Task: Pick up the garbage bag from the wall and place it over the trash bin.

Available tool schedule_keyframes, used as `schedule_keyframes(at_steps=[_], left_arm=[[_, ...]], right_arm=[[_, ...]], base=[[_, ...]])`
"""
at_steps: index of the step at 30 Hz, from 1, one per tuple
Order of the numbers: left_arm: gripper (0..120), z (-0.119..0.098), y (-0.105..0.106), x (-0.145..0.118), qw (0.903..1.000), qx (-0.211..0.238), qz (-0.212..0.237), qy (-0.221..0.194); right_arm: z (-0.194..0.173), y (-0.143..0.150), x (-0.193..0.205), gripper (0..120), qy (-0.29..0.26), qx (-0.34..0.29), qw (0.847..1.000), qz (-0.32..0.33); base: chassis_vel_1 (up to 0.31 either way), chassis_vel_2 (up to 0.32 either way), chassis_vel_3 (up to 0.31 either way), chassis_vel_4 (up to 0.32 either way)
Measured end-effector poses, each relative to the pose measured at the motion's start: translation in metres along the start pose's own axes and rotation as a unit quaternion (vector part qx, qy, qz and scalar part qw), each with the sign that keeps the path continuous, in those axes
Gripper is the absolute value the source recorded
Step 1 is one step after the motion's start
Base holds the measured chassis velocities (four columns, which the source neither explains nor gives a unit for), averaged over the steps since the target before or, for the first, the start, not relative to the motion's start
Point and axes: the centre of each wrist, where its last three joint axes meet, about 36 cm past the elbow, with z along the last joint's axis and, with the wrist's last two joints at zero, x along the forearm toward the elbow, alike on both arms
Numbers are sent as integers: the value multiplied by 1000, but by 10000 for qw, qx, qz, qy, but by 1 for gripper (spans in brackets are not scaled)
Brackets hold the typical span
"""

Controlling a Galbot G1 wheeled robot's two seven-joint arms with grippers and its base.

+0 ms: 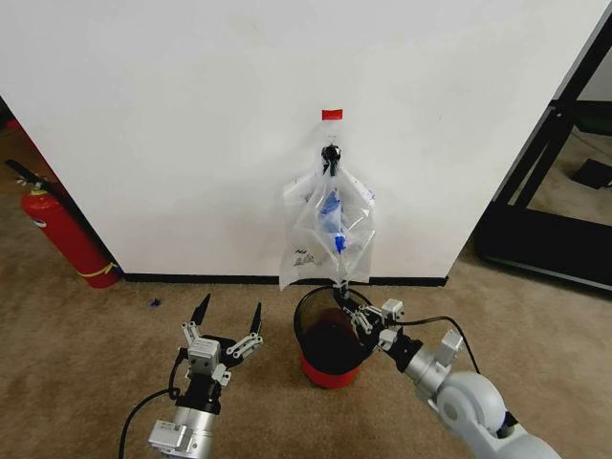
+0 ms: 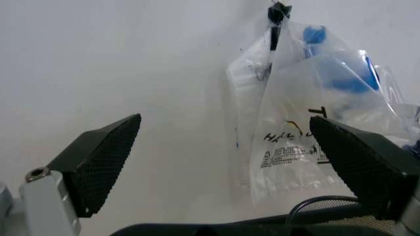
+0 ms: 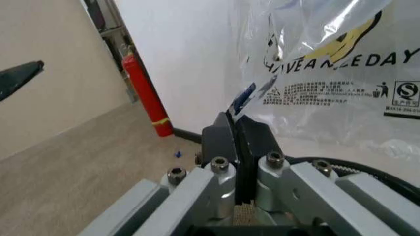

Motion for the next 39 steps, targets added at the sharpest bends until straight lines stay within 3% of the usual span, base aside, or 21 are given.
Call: schedule_keyframes(at_steps=[26,35,39], left_arm=[[100,7,-4,-1,10000,67,16,19],[100,-7,-7,-11,9996,134,254,-9],[100,-20,-3,-26,9983,383,421,141]], right_arm=[[28,16,21,0,148,419,9990,83],[6,4,-1,0,-241,265,9964,762],[-5,-5,-13,0,-393,70,9948,937]], base=[[0,0,0,0],[0,0,0,0],[0,0,0,0]])
